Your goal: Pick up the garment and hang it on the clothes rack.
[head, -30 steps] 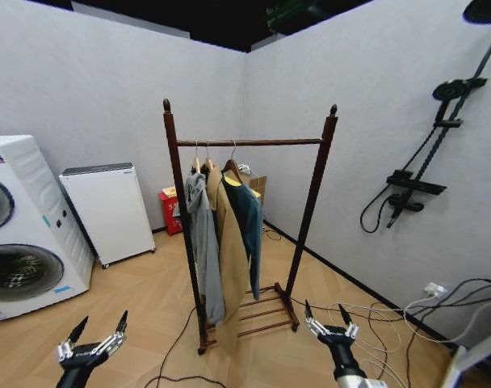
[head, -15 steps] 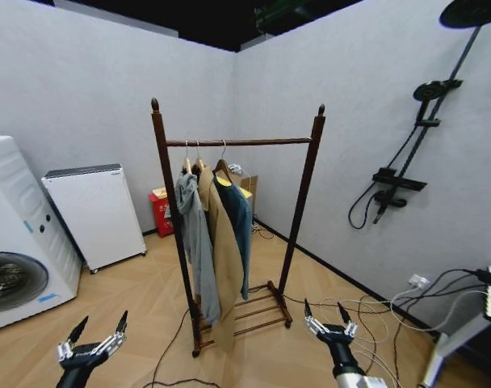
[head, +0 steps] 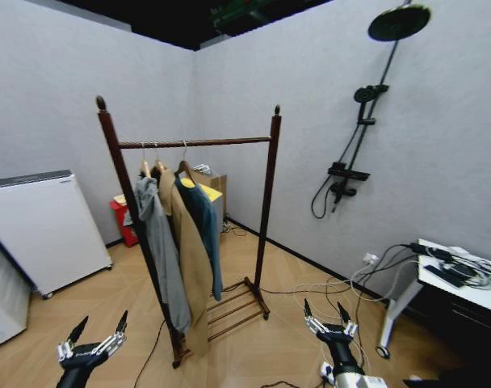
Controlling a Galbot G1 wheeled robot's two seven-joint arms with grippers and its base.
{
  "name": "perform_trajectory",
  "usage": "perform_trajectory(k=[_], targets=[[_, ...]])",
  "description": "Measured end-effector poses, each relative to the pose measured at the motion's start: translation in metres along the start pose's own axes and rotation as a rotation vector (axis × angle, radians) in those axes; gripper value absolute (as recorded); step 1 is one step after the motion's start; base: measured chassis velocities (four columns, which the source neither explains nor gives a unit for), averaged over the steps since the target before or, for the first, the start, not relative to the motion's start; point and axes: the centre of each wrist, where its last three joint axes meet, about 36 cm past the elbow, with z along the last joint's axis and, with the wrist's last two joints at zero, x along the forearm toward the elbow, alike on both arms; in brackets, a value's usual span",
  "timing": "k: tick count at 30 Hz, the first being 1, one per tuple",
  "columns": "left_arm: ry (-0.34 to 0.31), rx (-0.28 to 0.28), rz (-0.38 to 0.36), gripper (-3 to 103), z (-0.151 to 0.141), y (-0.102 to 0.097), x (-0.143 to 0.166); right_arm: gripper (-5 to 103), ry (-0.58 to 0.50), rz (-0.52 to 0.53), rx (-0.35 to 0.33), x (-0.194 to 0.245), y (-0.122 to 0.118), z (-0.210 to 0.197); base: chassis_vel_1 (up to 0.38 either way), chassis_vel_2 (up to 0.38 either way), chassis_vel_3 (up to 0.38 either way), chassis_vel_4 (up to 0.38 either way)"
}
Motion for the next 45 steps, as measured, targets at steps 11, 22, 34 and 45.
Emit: perform_trajectory(k=[11, 22, 34, 45], targets=[[0.0, 0.0, 0.0, 100, 0.0, 0.0, 0.0, 100, 0.0, -0.001, 0.0, -0.0001, 0.0001, 0.0001, -0.126, -0.128, -0.12, -0.119], [0.0, 0.0, 0.0, 100, 0.0, 0.0, 0.0, 100, 0.0, -0.001, 0.0, -0.0002, 0.0001, 0.0001, -0.117, -0.121, -0.128, -0.13], [0.0, 0.0, 0.0, 100, 0.0, 0.0, 0.0, 100, 0.0, -0.001, 0.0, -0.0003, 0.0001, 0.0, -0.128, -0.12, -0.126, -0.127], [0.0, 0.0, 0.0, 100, 0.0, 0.0, 0.0, 100, 0.0, -0.001, 0.0, -0.0003, 0.0001, 0.0, -0.118, -0.128, -0.124, -0.125]])
